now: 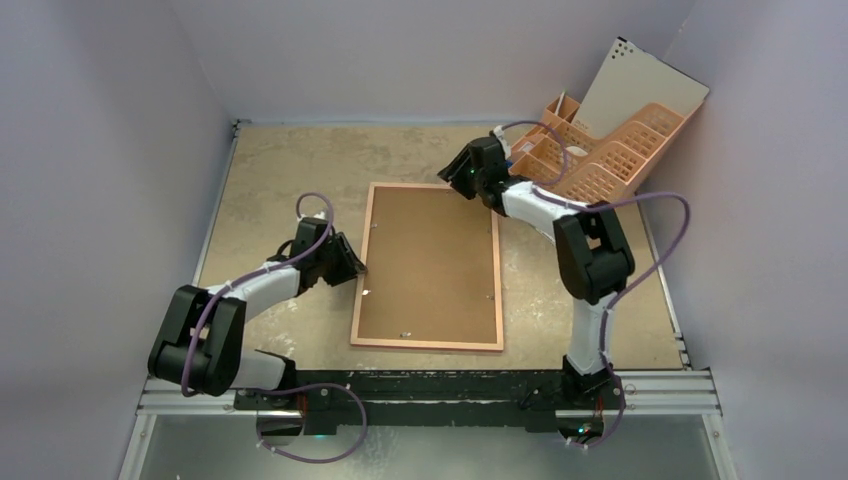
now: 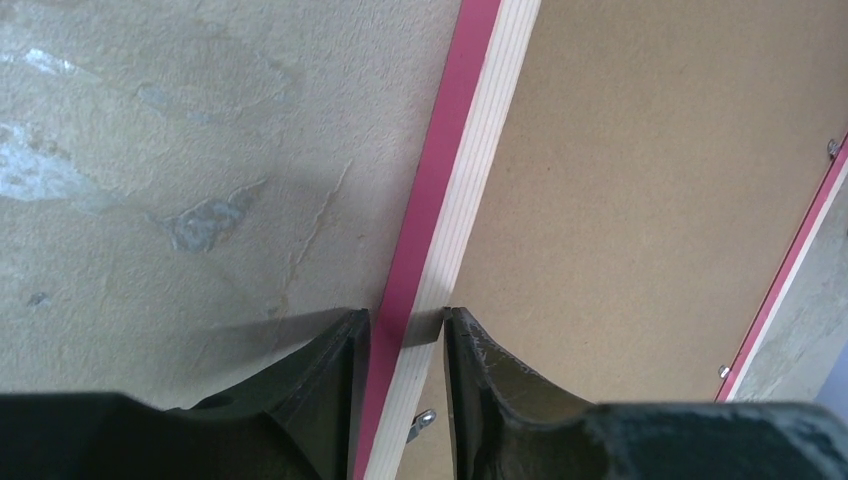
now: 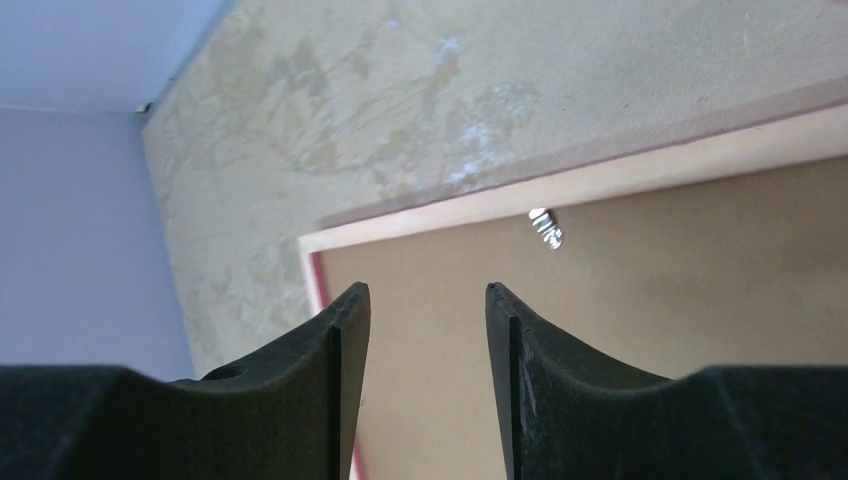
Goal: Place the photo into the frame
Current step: Install the photo frame at the center of the board, then adjust the photo frame at the center of the board.
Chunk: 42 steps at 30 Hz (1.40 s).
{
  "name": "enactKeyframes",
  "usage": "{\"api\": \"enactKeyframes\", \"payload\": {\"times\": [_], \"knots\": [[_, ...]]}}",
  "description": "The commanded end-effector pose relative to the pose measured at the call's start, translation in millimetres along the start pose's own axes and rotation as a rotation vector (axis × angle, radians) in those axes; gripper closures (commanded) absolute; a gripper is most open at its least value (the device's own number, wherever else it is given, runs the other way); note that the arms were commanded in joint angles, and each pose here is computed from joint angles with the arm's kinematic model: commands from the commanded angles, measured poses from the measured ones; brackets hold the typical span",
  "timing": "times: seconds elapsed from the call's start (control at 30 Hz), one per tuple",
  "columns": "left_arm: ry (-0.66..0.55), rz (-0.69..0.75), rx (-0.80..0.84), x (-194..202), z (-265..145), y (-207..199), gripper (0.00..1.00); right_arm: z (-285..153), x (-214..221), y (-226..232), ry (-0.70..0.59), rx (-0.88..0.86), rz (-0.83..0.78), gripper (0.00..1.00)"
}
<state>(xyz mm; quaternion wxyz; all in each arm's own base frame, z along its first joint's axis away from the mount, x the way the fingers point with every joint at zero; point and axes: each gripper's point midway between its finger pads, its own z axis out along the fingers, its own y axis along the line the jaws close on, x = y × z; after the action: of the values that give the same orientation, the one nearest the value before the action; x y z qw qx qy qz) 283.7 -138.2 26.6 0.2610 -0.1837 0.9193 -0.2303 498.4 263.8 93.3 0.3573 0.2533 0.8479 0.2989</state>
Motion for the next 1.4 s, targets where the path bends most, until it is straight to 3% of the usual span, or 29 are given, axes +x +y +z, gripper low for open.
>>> {"api": "enactKeyframes", "payload": {"times": [0.0,0.2,0.3,0.53,0.93,1.37], "knots": [[0.002,0.018,0.004,-1,-12,-3,0.63,-62,-35,16,-0.101,0.020,-0.124,0.50],[-0.027,0.030,0.000,-4,-28,-5,0.54,-125,-7,-68,-0.041,0.262,-0.239,0.43],[-0.028,0.043,-0.003,-3,-37,-4,0.51,-156,7,-110,-0.024,0.367,-0.254,0.34],[-0.022,0.054,-0.015,7,-53,2,0.49,-195,54,-171,0.038,0.461,-0.121,0.28],[-0.032,0.011,-0.030,16,-64,10,0.47,-198,107,-190,0.220,0.371,-0.097,0.27],[-0.110,-0.091,-0.080,7,-71,18,0.45,-190,153,-151,0.390,0.168,-0.095,0.33]]}}
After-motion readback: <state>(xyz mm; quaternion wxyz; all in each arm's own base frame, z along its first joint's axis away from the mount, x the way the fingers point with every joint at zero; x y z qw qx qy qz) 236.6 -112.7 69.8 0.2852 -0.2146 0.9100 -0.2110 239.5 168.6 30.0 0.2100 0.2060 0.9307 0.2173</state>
